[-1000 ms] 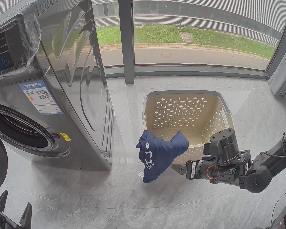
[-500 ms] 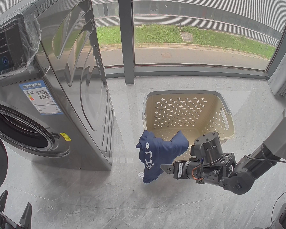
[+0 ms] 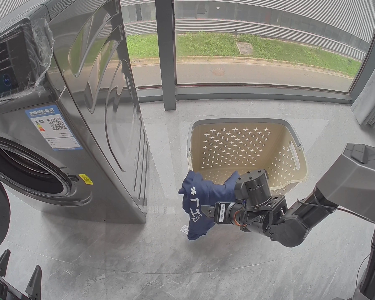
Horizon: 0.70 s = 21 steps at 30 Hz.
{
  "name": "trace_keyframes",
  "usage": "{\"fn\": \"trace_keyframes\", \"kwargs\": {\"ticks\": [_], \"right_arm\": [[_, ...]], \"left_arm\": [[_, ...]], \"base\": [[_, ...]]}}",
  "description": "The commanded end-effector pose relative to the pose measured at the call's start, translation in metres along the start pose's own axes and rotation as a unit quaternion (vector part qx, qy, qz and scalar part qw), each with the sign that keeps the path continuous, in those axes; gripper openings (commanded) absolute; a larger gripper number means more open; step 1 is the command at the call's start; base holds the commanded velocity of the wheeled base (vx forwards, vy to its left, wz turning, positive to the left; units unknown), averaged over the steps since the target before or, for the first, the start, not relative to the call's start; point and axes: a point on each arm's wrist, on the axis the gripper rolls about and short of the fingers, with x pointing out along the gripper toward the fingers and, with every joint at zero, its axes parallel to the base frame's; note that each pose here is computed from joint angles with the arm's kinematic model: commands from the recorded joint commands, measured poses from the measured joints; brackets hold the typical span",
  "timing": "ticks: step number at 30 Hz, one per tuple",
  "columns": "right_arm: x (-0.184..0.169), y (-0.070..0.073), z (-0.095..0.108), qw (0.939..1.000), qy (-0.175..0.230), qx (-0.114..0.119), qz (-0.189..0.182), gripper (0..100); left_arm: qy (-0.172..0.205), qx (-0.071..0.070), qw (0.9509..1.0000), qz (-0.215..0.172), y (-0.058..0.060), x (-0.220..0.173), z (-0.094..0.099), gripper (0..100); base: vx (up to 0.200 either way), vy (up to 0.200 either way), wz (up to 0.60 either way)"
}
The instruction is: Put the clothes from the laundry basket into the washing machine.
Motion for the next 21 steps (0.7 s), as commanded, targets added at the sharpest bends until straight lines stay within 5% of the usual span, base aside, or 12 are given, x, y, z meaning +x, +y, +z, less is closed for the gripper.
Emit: {"fn": "trace_keyframes", "kwargs": {"ticks": [1,21], "right_arm": [[0.018,-0.004,-0.004,0.9999,0.004,0.003,-0.01,100],[0.052,-0.003,0.006,0.9989,-0.04,0.02,-0.009,100]], "left_arm": [[0.0,0.0,1.0,0.0,0.0,0.0,-0.004,100],[0.001,0.0,1.0,0.0,0.0,0.0,-0.005,100]], "base": [[0.0,0.0,0.0],[0.0,0.0,0.0]]}}
